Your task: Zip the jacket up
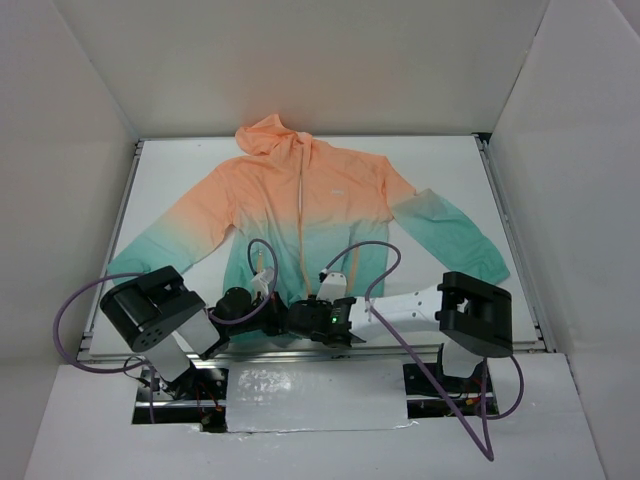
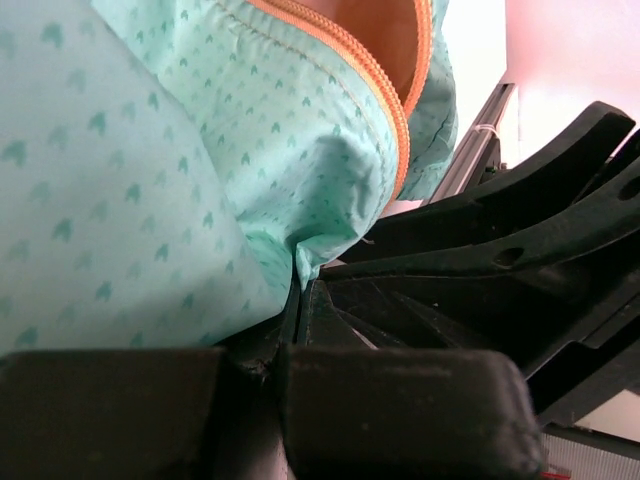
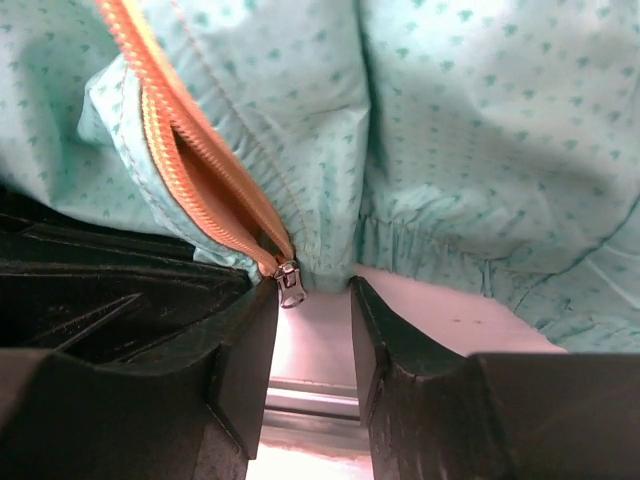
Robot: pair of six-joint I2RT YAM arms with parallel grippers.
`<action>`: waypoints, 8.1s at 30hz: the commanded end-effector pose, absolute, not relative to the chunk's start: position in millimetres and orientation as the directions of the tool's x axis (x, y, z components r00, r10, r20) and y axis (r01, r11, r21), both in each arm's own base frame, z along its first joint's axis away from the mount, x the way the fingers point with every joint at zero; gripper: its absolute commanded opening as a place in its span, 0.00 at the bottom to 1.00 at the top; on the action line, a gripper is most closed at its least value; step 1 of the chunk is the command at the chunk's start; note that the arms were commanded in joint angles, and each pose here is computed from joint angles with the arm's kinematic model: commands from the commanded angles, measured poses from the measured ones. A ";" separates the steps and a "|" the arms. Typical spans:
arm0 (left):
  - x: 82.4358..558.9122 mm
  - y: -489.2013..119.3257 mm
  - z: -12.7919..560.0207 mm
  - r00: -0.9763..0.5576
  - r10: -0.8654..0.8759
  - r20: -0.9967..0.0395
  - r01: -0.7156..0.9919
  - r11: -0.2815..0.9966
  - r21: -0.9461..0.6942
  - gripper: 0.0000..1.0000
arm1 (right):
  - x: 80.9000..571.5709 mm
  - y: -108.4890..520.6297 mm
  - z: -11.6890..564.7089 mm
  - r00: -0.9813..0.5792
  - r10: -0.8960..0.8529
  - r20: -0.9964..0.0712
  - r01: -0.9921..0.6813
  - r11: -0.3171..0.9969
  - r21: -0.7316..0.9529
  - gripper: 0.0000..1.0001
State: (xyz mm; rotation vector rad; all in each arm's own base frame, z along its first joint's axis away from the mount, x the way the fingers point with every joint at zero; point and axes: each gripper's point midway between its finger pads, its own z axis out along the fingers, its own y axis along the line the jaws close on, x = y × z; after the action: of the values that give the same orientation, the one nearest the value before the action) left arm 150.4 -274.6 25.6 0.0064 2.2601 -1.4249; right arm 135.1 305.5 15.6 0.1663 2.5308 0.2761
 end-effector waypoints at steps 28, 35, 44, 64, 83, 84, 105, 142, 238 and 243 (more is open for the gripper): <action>132.1 -290.7 39.5 -0.909 -0.149 -0.390 0.320 0.351 -0.880 0.00 | 96.5 299.8 -4.9 -0.896 0.027 -0.442 -0.088 0.968 0.236 0.47; 133.0 -289.5 37.2 -0.909 -0.151 -0.389 0.315 0.364 -0.877 0.00 | 83.1 319.4 25.6 -0.911 0.059 -0.409 -0.150 0.876 0.459 0.54; 136.3 -289.5 37.8 -0.905 -0.170 -0.389 0.308 0.369 -0.877 0.00 | 76.8 314.3 24.9 -0.955 0.142 -0.261 -0.043 0.802 0.596 0.60; 186.0 -317.1 45.1 -0.881 -0.200 -0.430 0.314 0.433 -0.845 0.00 | 139.1 283.7 37.6 -0.897 0.328 -0.296 0.029 0.711 0.702 0.52; 203.8 -318.4 36.1 -0.915 -0.232 -0.331 0.245 0.335 -0.910 0.00 | 144.1 275.8 42.5 -0.908 0.338 -0.249 -0.003 0.589 0.808 0.51; 202.8 -318.5 36.9 -0.915 -0.231 -0.330 0.246 0.327 -0.912 0.00 | 145.0 276.5 42.6 -0.907 0.348 -0.237 0.011 0.583 0.813 0.51; 178.2 -322.7 62.7 -0.942 -0.245 -0.230 0.164 0.261 -0.951 0.00 | 159.0 268.1 12.7 -0.882 0.391 -0.263 0.107 0.709 0.697 0.46; 182.7 -324.7 52.8 -0.936 -0.243 -0.257 0.168 0.334 -0.928 0.00 | 149.3 265.8 35.0 -0.771 0.034 -0.636 -0.188 0.942 0.279 0.39; 181.0 -327.2 45.8 -0.937 -0.198 -0.289 0.196 0.387 -0.901 0.00 | 174.6 240.1 23.8 -0.663 -0.285 -0.692 -0.114 0.952 -0.283 0.25; 181.0 -327.8 46.5 -0.937 -0.197 -0.288 0.197 0.384 -0.902 0.00 | 174.0 246.9 26.2 -0.660 -0.285 -0.695 -0.141 0.956 -0.258 0.26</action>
State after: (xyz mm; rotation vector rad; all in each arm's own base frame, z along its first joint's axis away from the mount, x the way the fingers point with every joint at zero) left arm 185.9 -323.9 35.4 -0.0719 2.3365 -1.5301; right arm 164.9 247.7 16.2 -0.3059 2.3486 -0.2145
